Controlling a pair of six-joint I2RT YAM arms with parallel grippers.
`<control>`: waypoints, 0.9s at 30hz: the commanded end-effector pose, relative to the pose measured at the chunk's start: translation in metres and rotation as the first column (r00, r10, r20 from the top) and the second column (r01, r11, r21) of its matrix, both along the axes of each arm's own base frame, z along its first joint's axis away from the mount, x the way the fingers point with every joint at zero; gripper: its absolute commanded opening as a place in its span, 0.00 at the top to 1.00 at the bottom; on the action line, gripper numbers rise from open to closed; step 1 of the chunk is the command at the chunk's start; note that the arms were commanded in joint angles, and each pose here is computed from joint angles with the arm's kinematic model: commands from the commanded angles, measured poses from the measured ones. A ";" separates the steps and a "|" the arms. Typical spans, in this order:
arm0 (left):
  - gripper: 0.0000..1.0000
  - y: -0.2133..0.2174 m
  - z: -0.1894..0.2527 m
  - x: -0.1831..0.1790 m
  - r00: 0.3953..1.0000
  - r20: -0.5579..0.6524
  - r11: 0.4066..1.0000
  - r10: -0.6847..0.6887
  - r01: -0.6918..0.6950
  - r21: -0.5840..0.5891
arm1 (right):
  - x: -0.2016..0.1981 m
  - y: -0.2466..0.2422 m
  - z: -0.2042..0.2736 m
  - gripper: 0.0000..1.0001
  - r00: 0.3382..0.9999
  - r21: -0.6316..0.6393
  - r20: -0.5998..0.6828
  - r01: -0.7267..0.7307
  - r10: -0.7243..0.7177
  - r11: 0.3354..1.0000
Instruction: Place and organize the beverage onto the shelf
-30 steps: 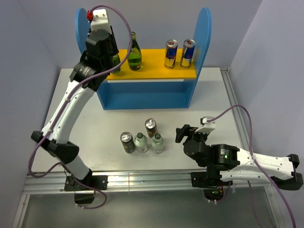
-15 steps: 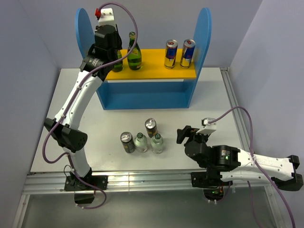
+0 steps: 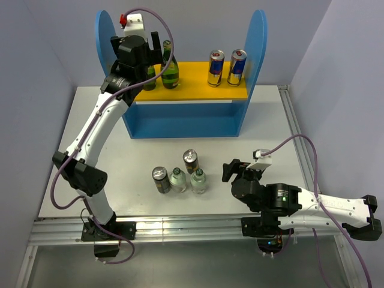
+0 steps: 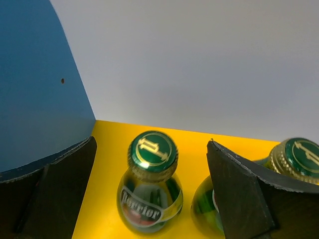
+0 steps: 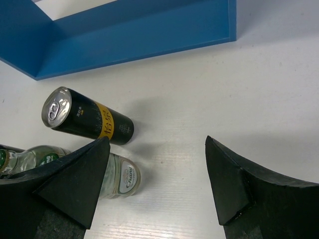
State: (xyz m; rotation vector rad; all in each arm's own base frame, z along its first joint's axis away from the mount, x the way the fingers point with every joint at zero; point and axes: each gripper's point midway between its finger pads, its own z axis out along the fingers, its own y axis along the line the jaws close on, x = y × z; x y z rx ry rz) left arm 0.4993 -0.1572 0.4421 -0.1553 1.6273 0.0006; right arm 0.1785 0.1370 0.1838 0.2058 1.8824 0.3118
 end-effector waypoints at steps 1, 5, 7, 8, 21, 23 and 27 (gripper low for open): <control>0.01 0.018 0.058 -0.035 0.992 0.122 0.997 0.007 0.002 -0.073 | 0.001 0.000 0.002 0.16 1.000 0.029 0.010 0.019 -0.019 0.999; 0.01 0.037 0.068 -0.068 0.993 0.108 0.996 0.057 -0.049 -0.075 | 0.001 -0.001 0.002 0.16 1.000 0.032 0.007 0.019 -0.020 0.999; 0.01 0.040 0.074 -0.095 0.992 0.116 0.996 0.040 -0.030 -0.088 | 0.001 -0.002 0.003 0.16 1.000 0.028 0.012 0.021 -0.022 0.999; 0.01 0.041 0.071 -0.104 0.994 0.102 0.996 0.038 -0.029 -0.086 | 0.001 -0.002 0.003 0.16 1.000 0.025 0.015 0.024 -0.025 0.999; 0.05 0.012 -0.141 -0.284 0.964 -0.168 0.893 -0.204 0.113 -0.435 | 0.000 0.000 0.007 0.13 1.000 0.034 0.007 0.018 -0.018 0.999; 0.05 0.010 -0.175 -0.297 0.952 -0.231 0.881 -0.201 0.072 -0.468 | 0.000 -0.001 0.005 0.12 1.000 0.033 0.001 0.015 -0.015 0.999; 0.04 -0.015 -0.240 -0.325 0.915 -0.329 0.883 -0.235 0.059 -0.465 | -0.001 0.001 0.002 0.11 1.000 0.044 -0.007 0.013 -0.012 0.999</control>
